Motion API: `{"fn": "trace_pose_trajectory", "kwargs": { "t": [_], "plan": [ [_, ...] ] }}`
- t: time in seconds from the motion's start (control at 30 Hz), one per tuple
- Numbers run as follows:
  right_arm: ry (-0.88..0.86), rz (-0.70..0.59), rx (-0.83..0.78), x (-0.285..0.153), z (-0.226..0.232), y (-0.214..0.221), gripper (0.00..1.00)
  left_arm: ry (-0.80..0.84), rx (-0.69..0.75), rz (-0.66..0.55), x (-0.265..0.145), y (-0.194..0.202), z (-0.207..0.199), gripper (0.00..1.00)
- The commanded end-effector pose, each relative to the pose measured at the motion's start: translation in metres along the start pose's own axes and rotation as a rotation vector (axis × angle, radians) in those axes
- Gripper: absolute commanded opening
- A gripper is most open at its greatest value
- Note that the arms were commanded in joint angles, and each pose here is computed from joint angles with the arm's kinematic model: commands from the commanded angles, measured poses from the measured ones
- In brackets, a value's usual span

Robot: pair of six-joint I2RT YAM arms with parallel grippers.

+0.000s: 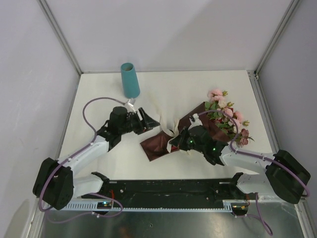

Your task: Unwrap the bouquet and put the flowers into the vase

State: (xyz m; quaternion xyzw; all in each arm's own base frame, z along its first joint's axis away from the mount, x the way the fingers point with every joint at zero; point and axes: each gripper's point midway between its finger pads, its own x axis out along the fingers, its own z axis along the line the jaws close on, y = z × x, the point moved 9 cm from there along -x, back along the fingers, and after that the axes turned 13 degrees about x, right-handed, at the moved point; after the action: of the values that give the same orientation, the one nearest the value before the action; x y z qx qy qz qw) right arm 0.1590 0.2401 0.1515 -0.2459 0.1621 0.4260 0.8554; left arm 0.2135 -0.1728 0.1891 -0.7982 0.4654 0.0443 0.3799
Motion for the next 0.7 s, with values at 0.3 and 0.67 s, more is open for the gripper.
{"fn": "trace_pose_trajectory", "kwargs": {
  "t": [0.3, 0.67],
  "plan": [
    [-0.081, -0.048, -0.016, -0.014, 0.009, -0.002, 0.0, -0.079, 0.121, 0.187, 0.064, 0.041, -0.001, 0.53],
    [-0.044, -0.135, 0.045, -0.04, 0.006, -0.022, 0.0, -0.264, 0.072, 0.272, 0.086, 0.071, 0.044, 0.49]
  ]
}}
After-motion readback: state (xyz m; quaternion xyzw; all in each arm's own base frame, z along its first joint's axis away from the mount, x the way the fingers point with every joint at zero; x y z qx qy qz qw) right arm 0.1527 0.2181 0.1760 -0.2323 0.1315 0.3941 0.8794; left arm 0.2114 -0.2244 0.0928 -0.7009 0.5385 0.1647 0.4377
